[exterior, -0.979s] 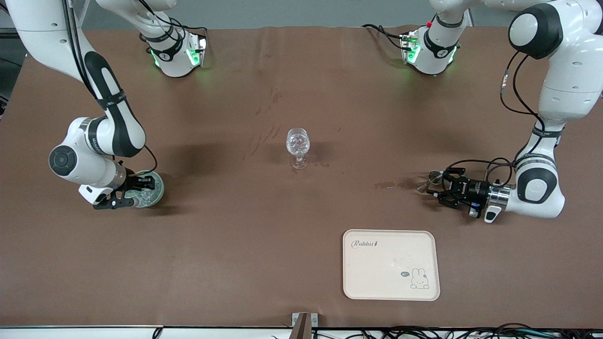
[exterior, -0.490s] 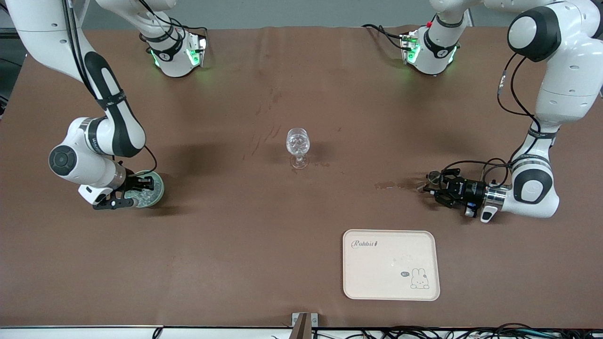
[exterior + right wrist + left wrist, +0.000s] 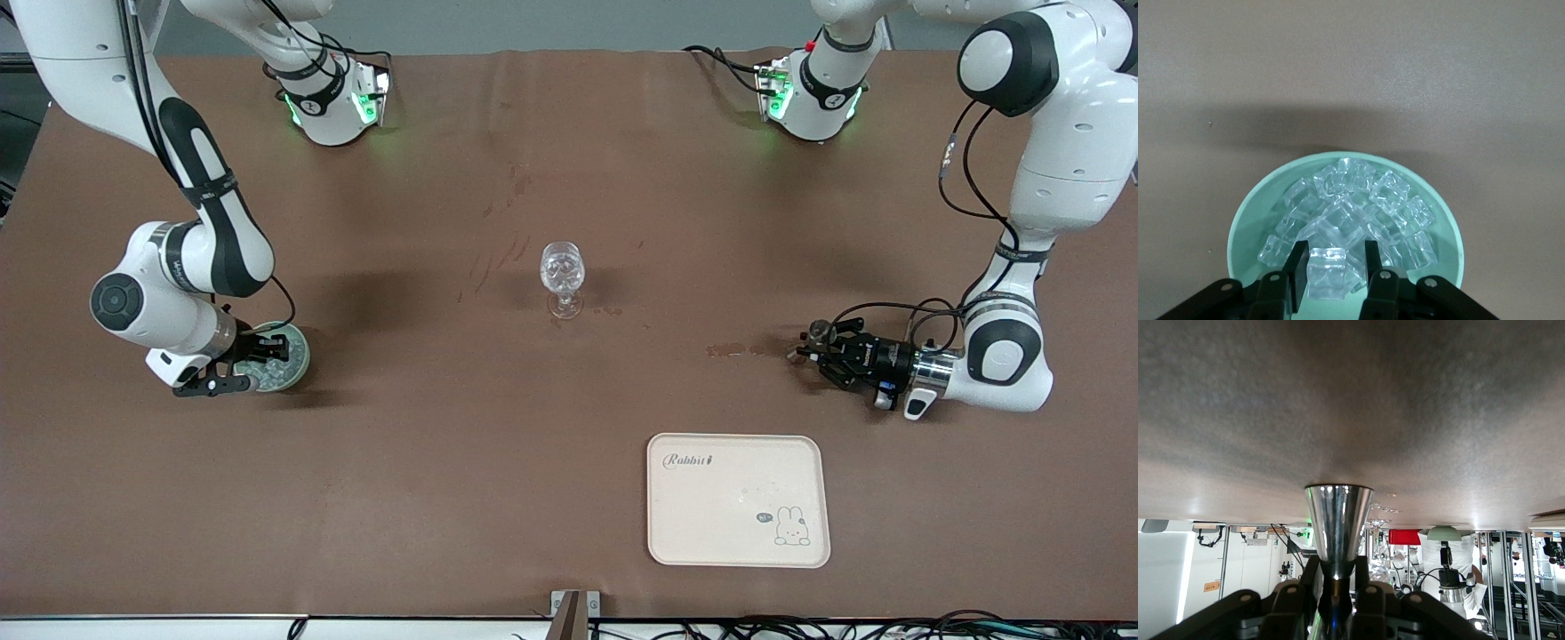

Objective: Pour wine and add ice with both arms
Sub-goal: 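Grasp an ice cube with the right gripper while the left gripper grasps the jigger, then lift the ice cube with the right gripper while the left gripper carries the jigger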

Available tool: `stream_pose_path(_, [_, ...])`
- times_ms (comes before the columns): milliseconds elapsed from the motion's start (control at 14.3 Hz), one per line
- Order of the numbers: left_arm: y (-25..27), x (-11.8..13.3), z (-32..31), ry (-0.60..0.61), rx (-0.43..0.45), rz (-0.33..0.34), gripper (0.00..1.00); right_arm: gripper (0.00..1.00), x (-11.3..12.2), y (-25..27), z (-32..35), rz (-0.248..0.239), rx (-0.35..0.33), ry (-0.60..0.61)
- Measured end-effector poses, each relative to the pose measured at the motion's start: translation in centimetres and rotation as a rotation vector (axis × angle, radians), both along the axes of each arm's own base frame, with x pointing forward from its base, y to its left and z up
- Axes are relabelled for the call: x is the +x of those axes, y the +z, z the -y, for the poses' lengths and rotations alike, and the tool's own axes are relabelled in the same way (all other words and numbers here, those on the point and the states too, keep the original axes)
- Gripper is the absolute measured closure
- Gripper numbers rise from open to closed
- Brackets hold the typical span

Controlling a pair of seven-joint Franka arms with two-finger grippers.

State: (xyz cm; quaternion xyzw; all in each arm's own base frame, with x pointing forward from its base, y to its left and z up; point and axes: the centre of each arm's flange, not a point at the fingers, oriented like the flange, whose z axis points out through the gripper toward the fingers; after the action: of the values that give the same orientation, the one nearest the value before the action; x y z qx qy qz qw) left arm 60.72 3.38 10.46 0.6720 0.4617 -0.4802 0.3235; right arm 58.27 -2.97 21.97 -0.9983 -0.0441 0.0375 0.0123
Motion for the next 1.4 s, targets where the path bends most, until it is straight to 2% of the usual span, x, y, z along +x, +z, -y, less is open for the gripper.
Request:
stream_pose_path(70, [0.0, 0.0, 0.1, -0.002, -0.005, -0.003, 0.79, 0.65, 0.0, 0.0, 0.0, 0.003, 0.000, 0.000])
stream_pose_path(140, [0.1, 0.0, 0.1, 0.000, -0.009, -0.004, 0.79, 0.72, 0.0, 0.0, 0.0, 0.003, 0.000, 0.000])
stream_pose_path(420, [1.3, 0.7, 2.6, -0.016, -0.050, 0.010, 0.79, 0.74, 0.1, 0.0, 0.1, 0.004, -0.001, -0.001])
stream_pose_path(630, [3.8, 1.9, 7.3, -0.052, -0.037, -0.028, 0.79, 0.74, 0.5, 0.5, 0.1, 0.005, 0.000, -0.001])
stream_pose_path(840, [6.8, 2.6, 12.6, -0.095, -0.012, -0.039, 0.79, 0.74, 1.8, 3.3, 0.1, -0.062, 0.011, -0.008])
stream_pose_path(909, [7.8, 2.8, 14.1, -0.096, -0.002, -0.045, 0.79, 0.74, 2.5, 5.2, 0.2, -0.056, 0.011, -0.026])
stream_pose_path(1049, [9.7, 3.2, 16.6, -0.081, 0.018, -0.063, 0.79, 0.74, 3.3, 9.6, 1.0, -0.010, 0.010, -0.075])
stream_pose_path(1399, [14.2, 3.5, 22.0, -0.051, 0.054, -0.114, 0.79, 0.74, 2.1, 20.3, 3.5, 0.098, 0.016, -0.196])
